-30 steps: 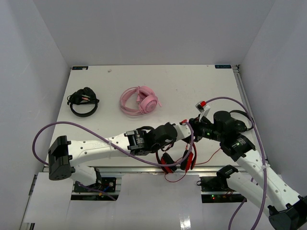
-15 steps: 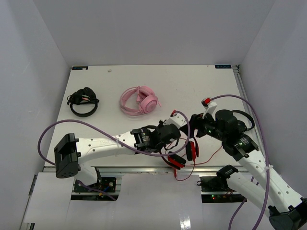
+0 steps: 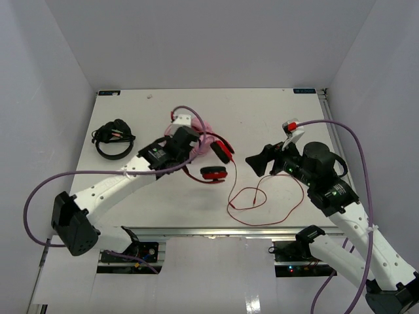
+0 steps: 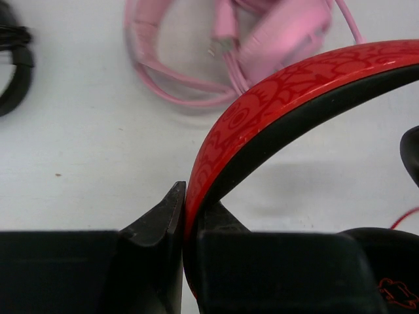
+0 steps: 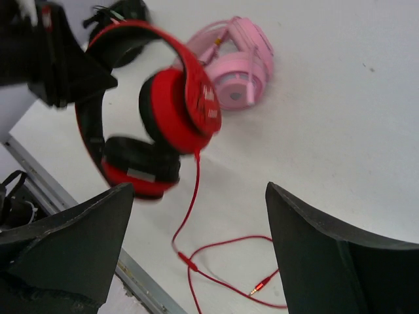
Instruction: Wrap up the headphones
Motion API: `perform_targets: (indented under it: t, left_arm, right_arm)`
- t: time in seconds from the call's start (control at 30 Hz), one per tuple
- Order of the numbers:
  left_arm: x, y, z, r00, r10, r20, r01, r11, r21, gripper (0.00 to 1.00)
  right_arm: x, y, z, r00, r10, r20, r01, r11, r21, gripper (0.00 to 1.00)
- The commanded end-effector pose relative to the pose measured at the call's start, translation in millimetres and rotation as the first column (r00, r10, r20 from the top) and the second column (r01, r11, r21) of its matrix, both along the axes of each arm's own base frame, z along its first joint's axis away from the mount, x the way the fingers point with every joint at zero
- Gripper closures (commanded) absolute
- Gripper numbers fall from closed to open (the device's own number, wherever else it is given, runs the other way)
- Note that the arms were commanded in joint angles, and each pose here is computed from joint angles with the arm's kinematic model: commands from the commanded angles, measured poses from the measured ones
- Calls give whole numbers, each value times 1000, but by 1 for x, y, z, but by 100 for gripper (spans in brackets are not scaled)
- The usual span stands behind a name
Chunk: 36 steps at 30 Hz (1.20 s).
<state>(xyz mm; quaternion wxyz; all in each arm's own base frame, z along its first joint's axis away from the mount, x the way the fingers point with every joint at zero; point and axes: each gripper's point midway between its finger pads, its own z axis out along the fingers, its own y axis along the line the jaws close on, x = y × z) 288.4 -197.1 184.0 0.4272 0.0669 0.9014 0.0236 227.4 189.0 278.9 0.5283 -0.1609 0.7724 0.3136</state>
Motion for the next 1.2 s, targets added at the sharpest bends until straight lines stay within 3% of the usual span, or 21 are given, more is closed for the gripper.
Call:
perform_targets:
  t: [0.0,0.17,0.33,0.6,0.73,1.17]
  left_arm:
    - [30,30,101,977,136,164,-91,962,-258,100]
    - [27,29,188,949,147,280,-25,916,-399,100]
    - [13,31,220,940,132,313,27,889,-457,100]
    - [-4,51,243,915,168,367,37,870,-491,100]
    - [-9,56,247,908,186,375,30,864,-503,100]
    - [-34,72,291,873,209,440,94,813,-574,100]
  right_arm:
    - [-22,18,16,963,177,201,-193,979,63,13]
    - [-37,36,15,892,283,353,-341,933,113,13]
    - [-20,47,-6,894,290,342,-340,935,97,13]
    - [11,53,-45,914,262,311,-272,962,-12,14]
    - [6,54,-50,890,258,375,-276,961,-6,15]
    - [21,68,-75,878,257,403,-280,960,0,17]
